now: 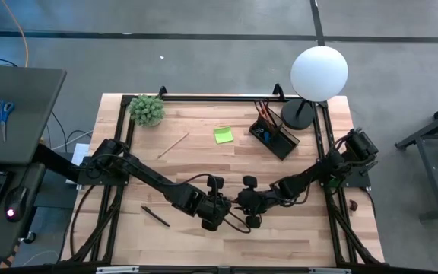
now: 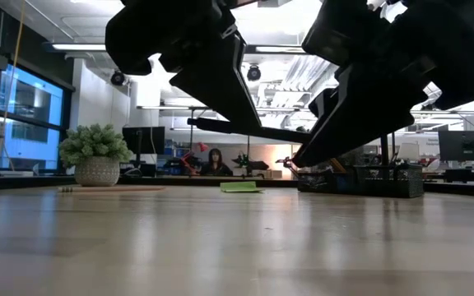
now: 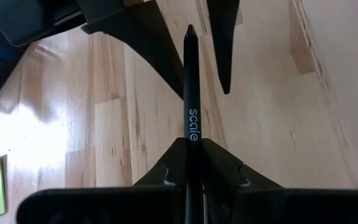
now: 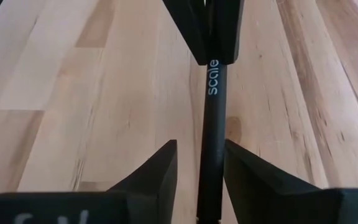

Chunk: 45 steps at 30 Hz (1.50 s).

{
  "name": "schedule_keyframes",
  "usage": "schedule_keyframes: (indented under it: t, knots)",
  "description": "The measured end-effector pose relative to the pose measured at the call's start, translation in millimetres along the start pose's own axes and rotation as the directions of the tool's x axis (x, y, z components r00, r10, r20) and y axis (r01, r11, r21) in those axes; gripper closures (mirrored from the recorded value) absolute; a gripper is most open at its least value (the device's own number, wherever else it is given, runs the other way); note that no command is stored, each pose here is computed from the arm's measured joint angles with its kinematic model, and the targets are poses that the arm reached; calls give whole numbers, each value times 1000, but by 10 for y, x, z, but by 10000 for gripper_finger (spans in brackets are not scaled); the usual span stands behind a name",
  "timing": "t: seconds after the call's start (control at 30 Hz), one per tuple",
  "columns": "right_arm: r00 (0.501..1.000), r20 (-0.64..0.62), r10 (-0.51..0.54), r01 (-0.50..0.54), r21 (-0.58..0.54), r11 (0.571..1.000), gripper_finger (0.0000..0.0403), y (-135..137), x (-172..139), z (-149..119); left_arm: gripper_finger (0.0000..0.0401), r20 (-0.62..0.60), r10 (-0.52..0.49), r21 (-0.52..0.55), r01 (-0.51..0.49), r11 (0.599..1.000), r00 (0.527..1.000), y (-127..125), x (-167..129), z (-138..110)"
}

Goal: Pick and place office supplies into organizer
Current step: Put the black pen into the black desk organizer

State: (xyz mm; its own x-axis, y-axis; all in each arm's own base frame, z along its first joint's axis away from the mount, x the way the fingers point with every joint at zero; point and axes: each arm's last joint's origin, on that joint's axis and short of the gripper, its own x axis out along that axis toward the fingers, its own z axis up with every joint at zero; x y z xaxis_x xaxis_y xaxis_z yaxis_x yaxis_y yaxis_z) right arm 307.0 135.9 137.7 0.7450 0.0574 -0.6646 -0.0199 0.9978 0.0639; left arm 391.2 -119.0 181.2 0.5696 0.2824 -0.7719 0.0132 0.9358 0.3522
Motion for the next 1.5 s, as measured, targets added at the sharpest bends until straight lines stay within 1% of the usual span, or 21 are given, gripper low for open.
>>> schedule_keyframes:
  t: [0.4, 0.67, 0.8, 0.87, 0.93, 1.07, 1.17, 1.2, 1.27, 1.37, 1.43, 1.5]
  knots:
    - [1000, 2, -3, 3, -20, 1000, 372, -3, -1, 3, 382, 0, -10, -3, 10, 1000, 1000, -3, 0, 1]
    - [1000, -3, -26, 26, -24, 999, 386, -13, -2, -5, 382, 1, -21, 10, 21, 1000, 1000, -6, 0, 2]
    - [993, -15, -118, 118, -10, 993, 388, -54, -46, -5, 367, 3, -5, -4, 5, 1000, 1000, 29, -44, 10]
    - [986, -17, -167, 167, 5, 986, 388, -77, -86, 3, 352, -3, 19, -28, -19, 999, 1000, 76, -121, 12]
    - [972, -33, -231, 231, 5, 973, 388, -113, -125, -26, 337, 0, 20, -54, -20, 998, 1000, 122, -233, 21]
    - [959, 3, -284, 283, 45, 958, 388, -131, -270, 31, 314, 34, 16, -95, -13, 995, 999, 212, -452, 61]
    - [951, 5, -308, 307, 53, 950, 388, -145, -362, -75, 308, 70, 28, -119, -19, 993, 997, 290, -631, 91]
    - [947, 19, -320, 318, 62, 946, 388, -146, -412, -110, 307, 72, 33, -117, -24, 993, 997, 301, -677, 83]
    - [938, 90, -335, 326, 103, 940, 388, -123, -537, -143, 309, 81, 47, -116, -37, 992, 996, 320, -739, 46]
    - [921, 152, -359, 340, 135, 931, 388, -123, -751, -299, 318, 122, 61, -128, -45, 991, 991, 345, -776, -7]
    - [909, 208, -361, 327, 178, 928, 388, -148, -892, -376, 327, 191, 59, -131, -34, 991, 980, 352, -760, -19]
    - [900, 269, -344, 288, 229, 930, 388, -186, -996, -440, 336, 282, 30, -119, 4, 993, 959, 340, -721, -37]
